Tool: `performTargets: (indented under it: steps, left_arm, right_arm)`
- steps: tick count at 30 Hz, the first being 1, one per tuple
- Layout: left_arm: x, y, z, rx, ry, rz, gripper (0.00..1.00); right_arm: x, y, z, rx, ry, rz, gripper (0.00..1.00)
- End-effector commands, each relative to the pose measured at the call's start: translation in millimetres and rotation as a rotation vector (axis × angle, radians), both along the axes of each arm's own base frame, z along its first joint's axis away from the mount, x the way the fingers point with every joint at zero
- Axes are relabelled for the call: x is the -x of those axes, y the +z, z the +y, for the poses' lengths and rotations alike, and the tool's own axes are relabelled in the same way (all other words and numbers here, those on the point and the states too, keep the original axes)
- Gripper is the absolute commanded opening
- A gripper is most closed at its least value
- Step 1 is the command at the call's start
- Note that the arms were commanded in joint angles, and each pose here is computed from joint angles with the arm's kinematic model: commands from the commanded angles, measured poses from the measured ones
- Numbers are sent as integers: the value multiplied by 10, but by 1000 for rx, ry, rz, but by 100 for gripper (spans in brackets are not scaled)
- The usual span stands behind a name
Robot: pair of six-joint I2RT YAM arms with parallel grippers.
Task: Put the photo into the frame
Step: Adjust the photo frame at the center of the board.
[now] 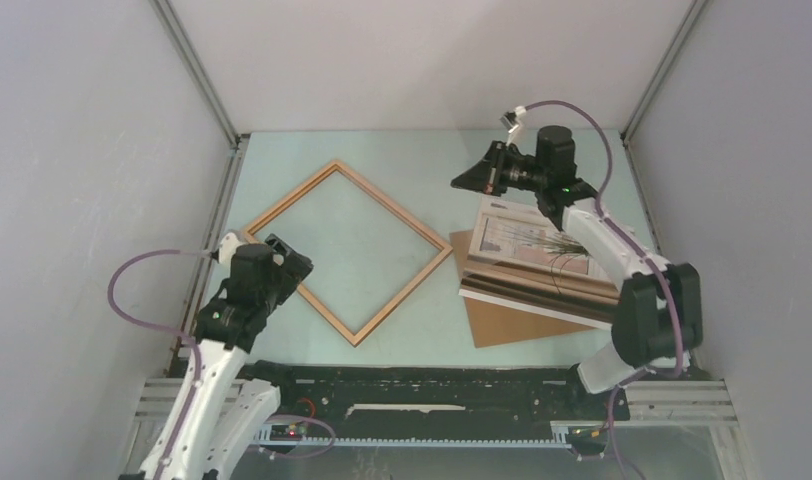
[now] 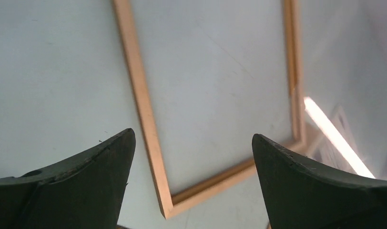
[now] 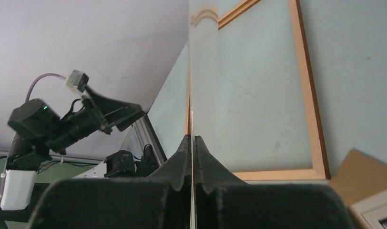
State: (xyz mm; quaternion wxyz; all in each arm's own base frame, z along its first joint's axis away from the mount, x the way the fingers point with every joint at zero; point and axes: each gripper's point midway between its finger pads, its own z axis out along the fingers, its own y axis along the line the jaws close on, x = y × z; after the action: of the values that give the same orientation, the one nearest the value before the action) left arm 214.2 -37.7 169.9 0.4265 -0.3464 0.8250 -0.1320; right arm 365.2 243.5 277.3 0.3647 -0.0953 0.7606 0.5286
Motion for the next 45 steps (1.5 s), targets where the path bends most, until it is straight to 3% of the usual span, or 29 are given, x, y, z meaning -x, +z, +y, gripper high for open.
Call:
performTargets:
  steps: [1,5,8,14,16,18,23,25,33,38,45]
  left_arm:
    - [-204,-402,319,45,198,118,100]
    - [-363,-776,402,112,298,174,96]
    - [-491,-917,333,148,285,186,89]
    - [-613,-1143,325,123,260,241,86]
    - [-661,-1208,310,114,235,246,79]
    - [-663,-1285,333,77,215,285,65]
    - [-677,-1426,305,32,137,381,48]
    - [-649,-1484,302,17,115,421,46]
    - [-568,-1524,341,-91,-32,583,22]
    - [-562,-1530,254,-105,-184,629,11]
    - [-530,-1497,162,-112,-337,642,1]
  right_arm:
    - [-153,130,249,-50,107,37,0]
    - [-382,64,495,-58,181,84,0]
    - [-539,-17,701,-30,238,103,0]
    - [-591,-328,1046,-52,361,174,0]
    - [-589,-407,1082,-63,381,197,0]
    - [-618,-438,1067,-85,386,204,0]
    - [-703,-521,937,-99,357,214,0]
    - [-727,-522,908,-104,349,216,0]
    - [-758,-439,859,-162,348,250,0]
    - [-705,-279,851,-175,338,250,0]
    - [-702,-536,1004,-138,332,336,0]
